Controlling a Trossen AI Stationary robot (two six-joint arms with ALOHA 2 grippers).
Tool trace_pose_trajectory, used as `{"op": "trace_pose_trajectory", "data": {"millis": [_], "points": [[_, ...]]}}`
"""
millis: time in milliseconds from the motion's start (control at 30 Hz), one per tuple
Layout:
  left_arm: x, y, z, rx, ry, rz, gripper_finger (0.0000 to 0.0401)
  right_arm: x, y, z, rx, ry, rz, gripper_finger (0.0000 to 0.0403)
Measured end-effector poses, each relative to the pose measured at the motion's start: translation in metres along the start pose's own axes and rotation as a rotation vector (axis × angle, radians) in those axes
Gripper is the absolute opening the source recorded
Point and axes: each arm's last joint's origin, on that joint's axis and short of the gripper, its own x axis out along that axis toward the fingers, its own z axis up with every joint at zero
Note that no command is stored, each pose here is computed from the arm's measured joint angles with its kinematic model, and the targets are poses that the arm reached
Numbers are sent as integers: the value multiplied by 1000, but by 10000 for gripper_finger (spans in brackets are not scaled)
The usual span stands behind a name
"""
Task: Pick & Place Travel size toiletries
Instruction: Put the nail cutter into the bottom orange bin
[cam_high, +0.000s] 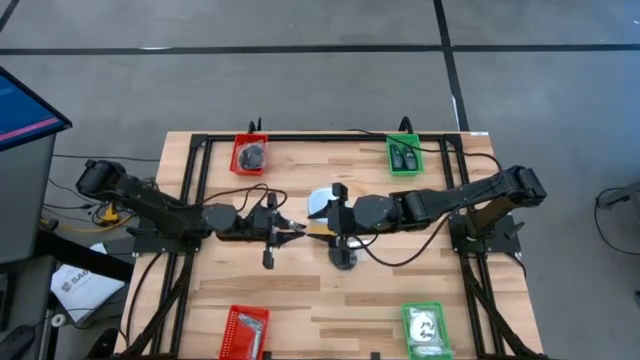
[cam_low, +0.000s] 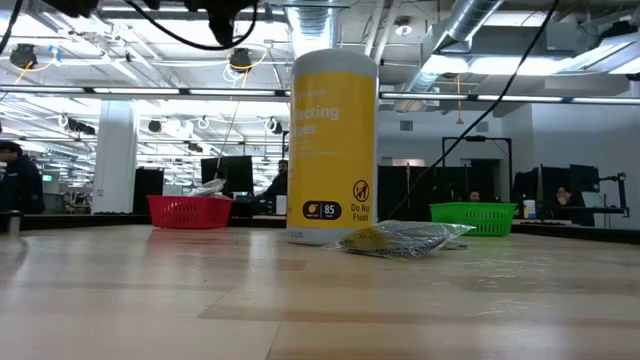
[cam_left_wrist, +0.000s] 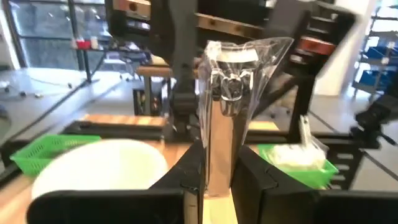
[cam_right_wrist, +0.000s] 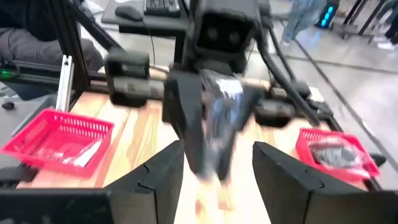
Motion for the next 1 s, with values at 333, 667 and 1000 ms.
{"op": "trace_pose_trajectory", "data": {"millis": [333, 667, 1000], "points": [[-38, -16, -14, -97, 186, -74, 36, -8, 8, -9, 40, 112, 25, 162], [-66, -39, -38, -264, 388, -160, 40, -13, 21, -17, 38, 191, 55, 150], [-92, -70, -50, -301, 546, -313, 43, -16, 26, -20, 39, 226, 68, 139]]}}
